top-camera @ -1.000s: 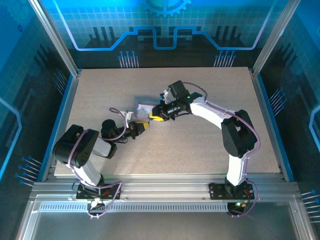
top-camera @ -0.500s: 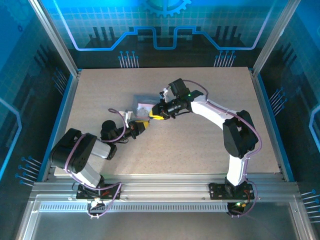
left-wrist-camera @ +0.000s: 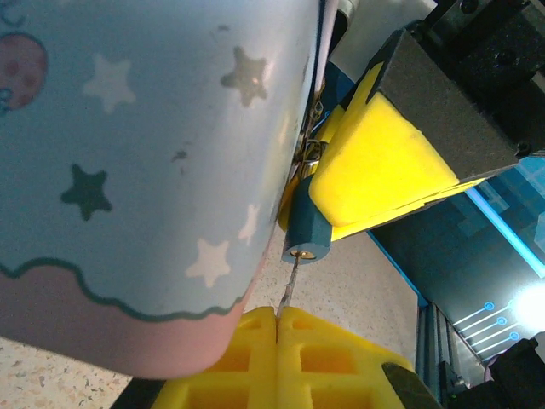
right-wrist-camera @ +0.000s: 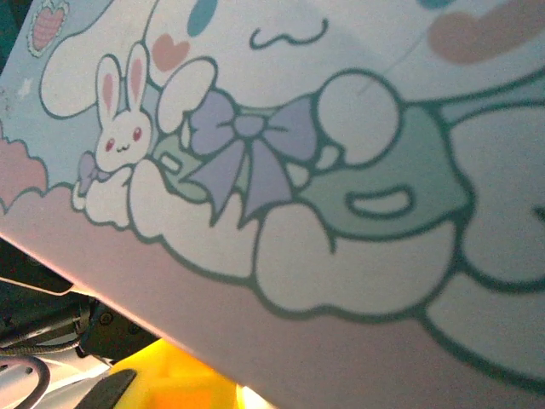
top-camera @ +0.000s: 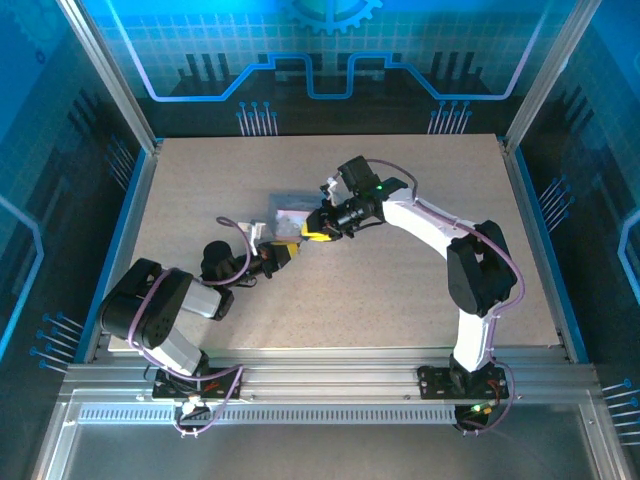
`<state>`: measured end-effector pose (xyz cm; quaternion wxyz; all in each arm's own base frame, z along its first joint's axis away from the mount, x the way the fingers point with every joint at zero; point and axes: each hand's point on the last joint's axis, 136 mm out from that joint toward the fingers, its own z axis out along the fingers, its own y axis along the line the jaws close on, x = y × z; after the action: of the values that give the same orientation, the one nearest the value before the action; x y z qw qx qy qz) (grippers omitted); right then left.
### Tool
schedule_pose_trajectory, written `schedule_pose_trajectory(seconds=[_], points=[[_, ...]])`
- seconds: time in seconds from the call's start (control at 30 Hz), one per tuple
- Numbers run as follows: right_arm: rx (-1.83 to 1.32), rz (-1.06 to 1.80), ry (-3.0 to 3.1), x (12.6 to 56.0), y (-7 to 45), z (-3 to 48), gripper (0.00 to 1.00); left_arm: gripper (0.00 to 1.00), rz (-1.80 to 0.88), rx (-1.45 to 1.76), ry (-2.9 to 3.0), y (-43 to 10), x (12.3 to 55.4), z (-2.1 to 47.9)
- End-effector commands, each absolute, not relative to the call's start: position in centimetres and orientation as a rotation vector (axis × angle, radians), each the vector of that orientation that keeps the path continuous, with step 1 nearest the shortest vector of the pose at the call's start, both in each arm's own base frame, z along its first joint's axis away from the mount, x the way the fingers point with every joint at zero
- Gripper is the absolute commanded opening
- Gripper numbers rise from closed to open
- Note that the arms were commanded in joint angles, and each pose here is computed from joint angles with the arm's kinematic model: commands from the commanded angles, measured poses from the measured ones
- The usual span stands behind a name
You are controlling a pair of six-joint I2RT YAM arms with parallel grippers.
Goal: Unlock a padlock with a key
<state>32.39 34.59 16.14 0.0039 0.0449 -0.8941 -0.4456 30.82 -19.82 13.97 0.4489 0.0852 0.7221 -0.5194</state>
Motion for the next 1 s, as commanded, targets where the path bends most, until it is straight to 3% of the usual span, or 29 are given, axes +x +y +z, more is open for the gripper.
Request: schedule_pose_trajectory(seconds=[0.0, 0.97], points=[[0.203, -1.455, -2.699, 30.8, 35.8, 17.4, 0.00, 0.00, -1.236, 0.244, 1.694, -19.8, 31.1, 15.8], [0.142, -1.464, -2.574, 30.0, 35.1, 16.3, 0.00, 0.00, -1.244, 0.212, 1.681, -19.4, 30.8, 16.5]])
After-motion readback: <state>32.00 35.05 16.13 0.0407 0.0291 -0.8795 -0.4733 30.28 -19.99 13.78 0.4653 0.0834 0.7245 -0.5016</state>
